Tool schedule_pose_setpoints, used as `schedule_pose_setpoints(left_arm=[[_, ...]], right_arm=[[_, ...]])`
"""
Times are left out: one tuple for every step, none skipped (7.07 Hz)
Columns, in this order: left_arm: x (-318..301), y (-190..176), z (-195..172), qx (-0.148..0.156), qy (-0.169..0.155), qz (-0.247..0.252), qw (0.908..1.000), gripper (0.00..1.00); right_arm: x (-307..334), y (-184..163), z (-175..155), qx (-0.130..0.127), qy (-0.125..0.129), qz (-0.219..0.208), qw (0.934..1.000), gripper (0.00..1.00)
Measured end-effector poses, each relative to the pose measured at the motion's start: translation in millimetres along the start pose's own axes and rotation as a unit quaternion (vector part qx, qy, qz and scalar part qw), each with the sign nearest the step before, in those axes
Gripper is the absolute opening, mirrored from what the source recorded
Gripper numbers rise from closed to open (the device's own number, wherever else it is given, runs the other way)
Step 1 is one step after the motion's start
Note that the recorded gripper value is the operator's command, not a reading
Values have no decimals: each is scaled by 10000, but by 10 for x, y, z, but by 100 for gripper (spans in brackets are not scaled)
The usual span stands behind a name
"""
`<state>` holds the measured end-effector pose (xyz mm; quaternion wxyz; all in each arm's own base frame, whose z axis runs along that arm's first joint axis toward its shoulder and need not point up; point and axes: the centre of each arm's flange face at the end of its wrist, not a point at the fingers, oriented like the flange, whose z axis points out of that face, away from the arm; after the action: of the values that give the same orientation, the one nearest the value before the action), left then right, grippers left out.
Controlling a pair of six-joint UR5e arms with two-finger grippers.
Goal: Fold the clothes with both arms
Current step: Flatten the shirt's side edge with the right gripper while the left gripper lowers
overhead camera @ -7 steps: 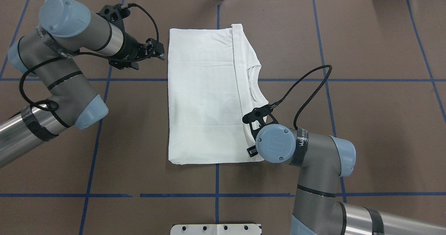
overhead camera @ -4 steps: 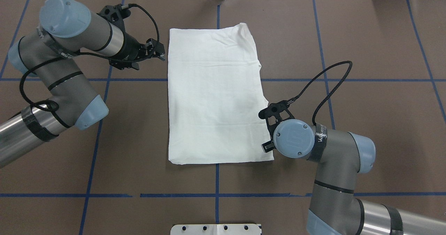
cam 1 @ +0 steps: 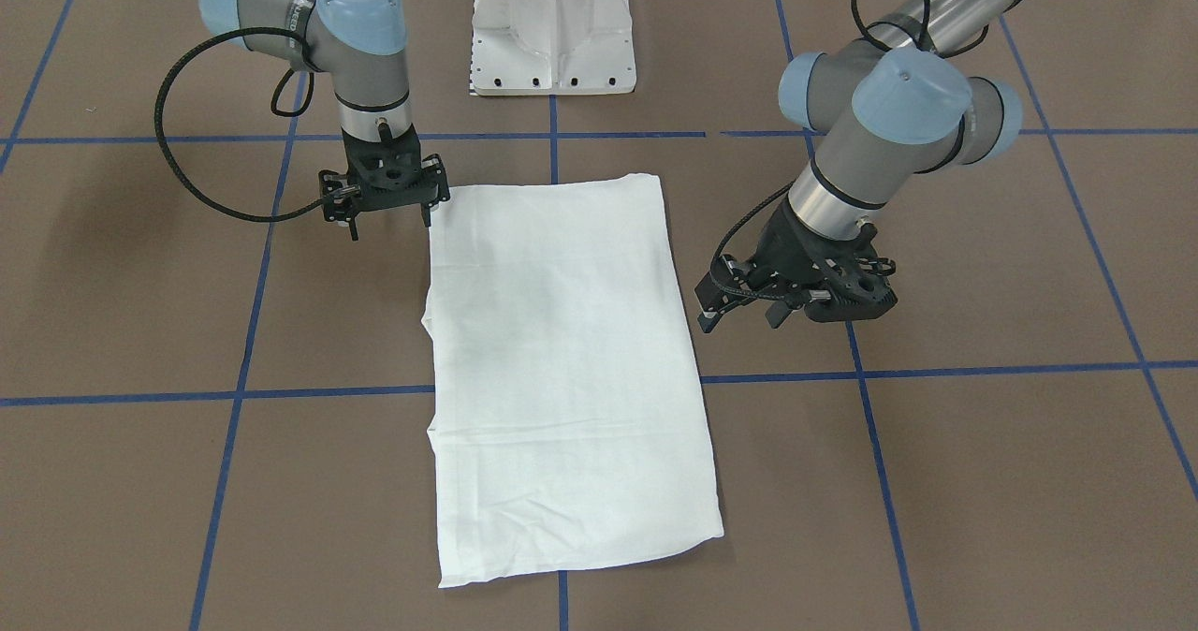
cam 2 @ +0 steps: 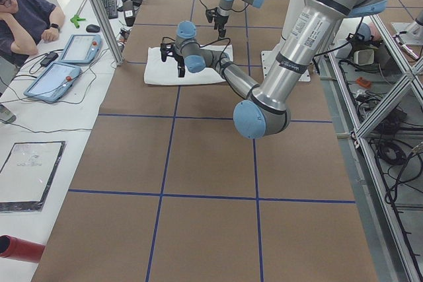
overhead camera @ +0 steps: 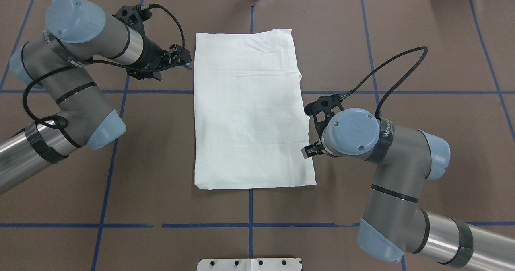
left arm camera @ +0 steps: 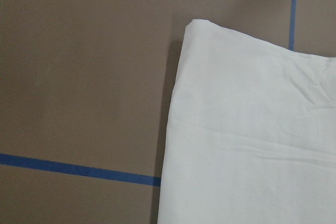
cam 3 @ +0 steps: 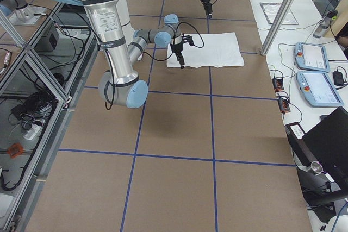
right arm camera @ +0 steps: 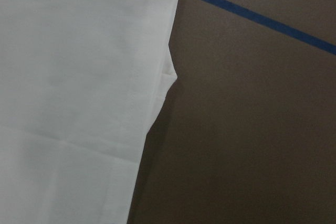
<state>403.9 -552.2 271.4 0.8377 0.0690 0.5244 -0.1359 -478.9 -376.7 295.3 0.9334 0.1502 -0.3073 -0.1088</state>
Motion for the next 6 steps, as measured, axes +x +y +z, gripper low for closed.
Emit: schedule_pose_setpoints(left_arm=[[57,133,45,-84,22,-116,9999,100],[115,378,132,-228,28,-368,9991,100],[139,694,212,-375,16,-578,9976,100],[116,1097,271,-505,-37,-765,9958,100],[79,1517,316,-613,-176,-948,9935,99],[66,1874,366,-696,-357,-1105,9908,96]], right_arm=[[-19,-45,-200,36,-237,58,9997,100],[-41,-53,-371,33,-458,153,9988,100],[-59,-45,-480,-12,-626,318,9975,100],[-77,-38,-547,-38,-751,526,9958,100],[-89,-42,-584,-25,-837,678,9942,100],[-87,-51,-601,-6,-874,746,9934,100]])
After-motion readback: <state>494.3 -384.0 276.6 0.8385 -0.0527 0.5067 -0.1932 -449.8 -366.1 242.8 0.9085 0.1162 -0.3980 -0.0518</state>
